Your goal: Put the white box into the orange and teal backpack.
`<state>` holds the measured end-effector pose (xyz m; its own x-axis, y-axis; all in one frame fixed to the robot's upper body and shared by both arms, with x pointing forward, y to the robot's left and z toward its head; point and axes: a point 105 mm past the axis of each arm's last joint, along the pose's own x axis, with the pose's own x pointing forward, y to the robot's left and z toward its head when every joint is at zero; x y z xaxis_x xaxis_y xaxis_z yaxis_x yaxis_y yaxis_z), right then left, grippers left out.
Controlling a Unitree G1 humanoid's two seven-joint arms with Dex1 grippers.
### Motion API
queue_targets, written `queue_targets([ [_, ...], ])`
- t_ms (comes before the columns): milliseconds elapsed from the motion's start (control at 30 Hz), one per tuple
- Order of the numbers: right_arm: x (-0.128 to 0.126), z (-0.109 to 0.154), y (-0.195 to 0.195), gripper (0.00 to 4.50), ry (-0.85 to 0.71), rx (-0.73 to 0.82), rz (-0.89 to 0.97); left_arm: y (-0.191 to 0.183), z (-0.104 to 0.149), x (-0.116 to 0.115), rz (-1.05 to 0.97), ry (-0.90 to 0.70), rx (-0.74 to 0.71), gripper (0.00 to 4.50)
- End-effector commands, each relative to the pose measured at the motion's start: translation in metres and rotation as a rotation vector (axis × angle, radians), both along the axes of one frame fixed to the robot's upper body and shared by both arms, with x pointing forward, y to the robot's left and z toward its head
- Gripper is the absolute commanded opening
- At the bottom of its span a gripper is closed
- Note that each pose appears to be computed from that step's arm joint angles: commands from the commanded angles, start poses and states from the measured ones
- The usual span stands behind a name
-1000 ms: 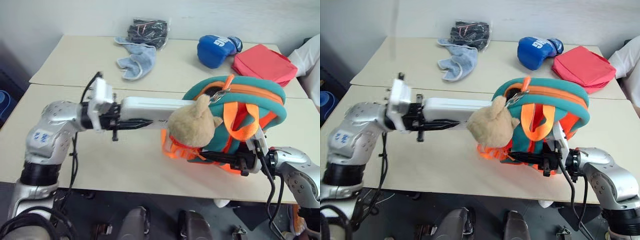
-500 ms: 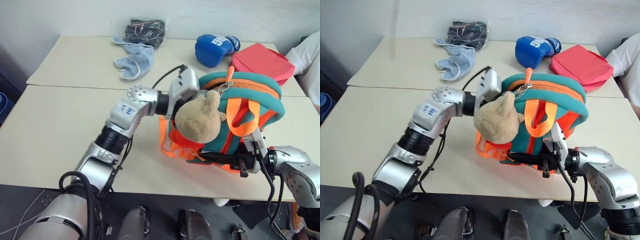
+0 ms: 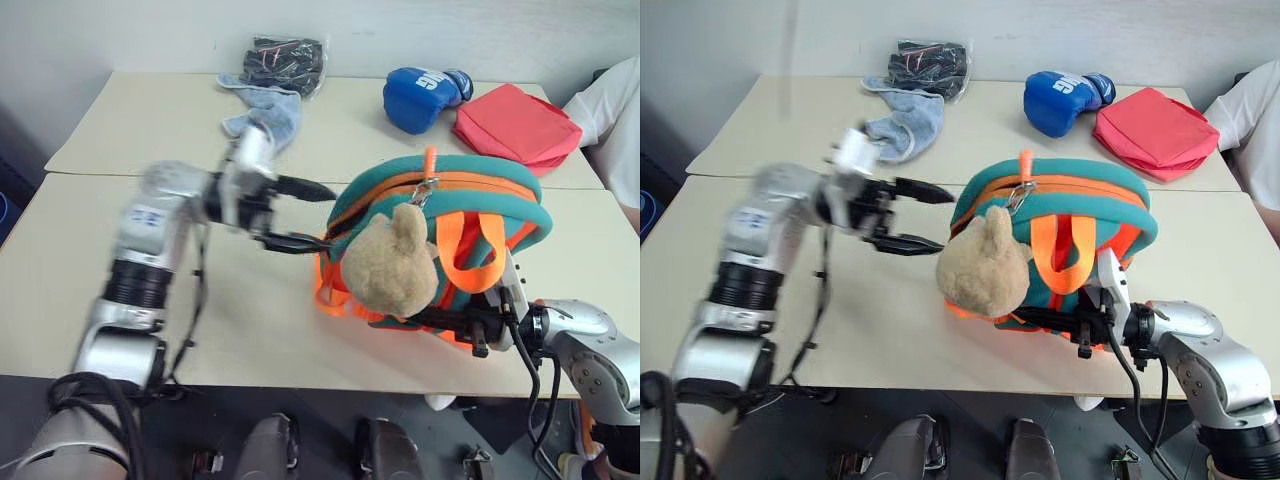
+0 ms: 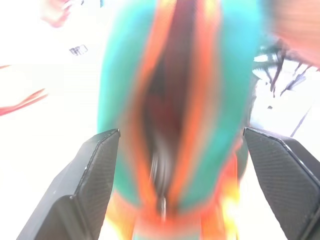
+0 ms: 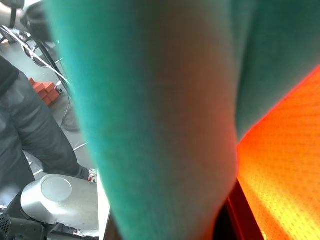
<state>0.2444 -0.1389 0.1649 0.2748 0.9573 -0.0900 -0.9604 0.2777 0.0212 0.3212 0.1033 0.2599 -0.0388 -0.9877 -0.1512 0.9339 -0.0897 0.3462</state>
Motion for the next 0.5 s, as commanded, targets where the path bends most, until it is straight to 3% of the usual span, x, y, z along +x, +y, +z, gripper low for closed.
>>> queue_targets([
  [33,0.002,0.008,0.001,0.10,-0.061,0.012,-0.002,0.001,0.005,-0.017,-0.056,-0.084,-0.008,4.08],
  [300,0.010,0.007,0.006,0.10,-0.067,0.014,0.011,-0.023,0.028,-0.064,-0.067,-0.215,-0.215,4.08],
  [500,0.014,0.009,0.012,0.10,-0.061,0.024,0.043,-0.042,0.031,-0.079,-0.067,-0.332,-0.241,4.08],
])
